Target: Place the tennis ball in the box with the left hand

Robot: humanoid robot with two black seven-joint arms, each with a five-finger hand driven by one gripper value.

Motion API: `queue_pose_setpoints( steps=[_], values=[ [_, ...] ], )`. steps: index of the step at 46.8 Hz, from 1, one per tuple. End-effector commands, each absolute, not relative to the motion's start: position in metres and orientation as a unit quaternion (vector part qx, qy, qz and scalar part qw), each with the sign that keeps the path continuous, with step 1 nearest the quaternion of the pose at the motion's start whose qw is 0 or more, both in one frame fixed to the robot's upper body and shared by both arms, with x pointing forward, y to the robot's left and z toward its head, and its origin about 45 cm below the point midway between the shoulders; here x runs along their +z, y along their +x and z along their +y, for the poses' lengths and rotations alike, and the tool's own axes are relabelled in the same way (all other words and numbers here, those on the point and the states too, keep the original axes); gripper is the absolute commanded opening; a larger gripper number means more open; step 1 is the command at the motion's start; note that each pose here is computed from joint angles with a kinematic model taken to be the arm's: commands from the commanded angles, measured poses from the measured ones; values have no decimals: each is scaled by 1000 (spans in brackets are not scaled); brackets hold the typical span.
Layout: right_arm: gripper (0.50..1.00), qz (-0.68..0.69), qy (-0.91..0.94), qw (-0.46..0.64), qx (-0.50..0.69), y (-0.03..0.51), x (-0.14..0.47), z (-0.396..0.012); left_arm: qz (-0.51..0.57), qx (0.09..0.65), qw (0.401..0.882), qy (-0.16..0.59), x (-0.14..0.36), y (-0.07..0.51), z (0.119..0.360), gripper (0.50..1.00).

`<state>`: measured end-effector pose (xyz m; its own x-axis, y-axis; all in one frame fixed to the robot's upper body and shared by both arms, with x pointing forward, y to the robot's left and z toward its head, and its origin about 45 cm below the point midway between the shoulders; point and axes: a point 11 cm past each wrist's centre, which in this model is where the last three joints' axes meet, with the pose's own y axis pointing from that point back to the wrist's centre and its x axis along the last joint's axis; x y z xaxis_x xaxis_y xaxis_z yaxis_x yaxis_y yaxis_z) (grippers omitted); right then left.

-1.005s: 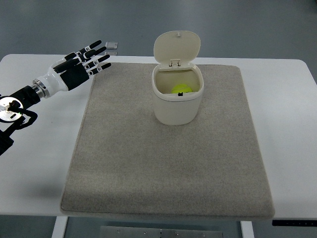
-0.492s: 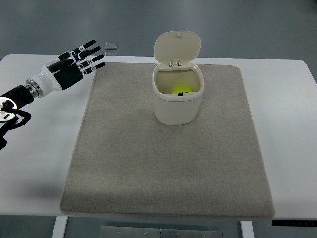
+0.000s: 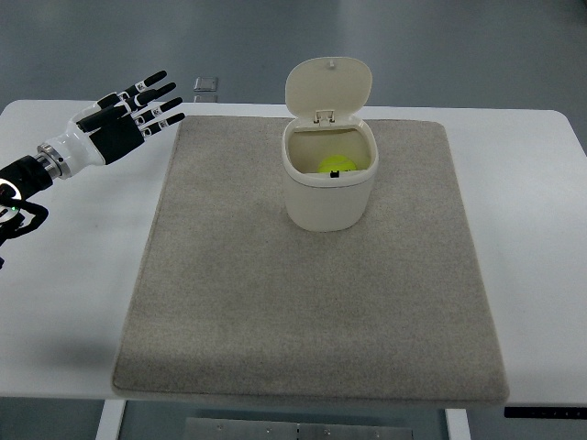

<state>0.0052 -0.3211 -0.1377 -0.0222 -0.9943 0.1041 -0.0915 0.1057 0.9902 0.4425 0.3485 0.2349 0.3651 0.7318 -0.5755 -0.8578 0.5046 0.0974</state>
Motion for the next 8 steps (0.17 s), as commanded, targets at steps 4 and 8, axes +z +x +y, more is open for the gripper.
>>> queue_pose_setpoints(
  steps=[4, 8],
  values=[
    [913, -556, 490, 496, -453, 6, -138, -322, 287, 485, 819, -111, 235, 443, 349, 996],
    [913, -557, 489, 495, -452, 6, -138, -322, 287, 485, 818, -112, 235, 443, 349, 996]
  ],
)
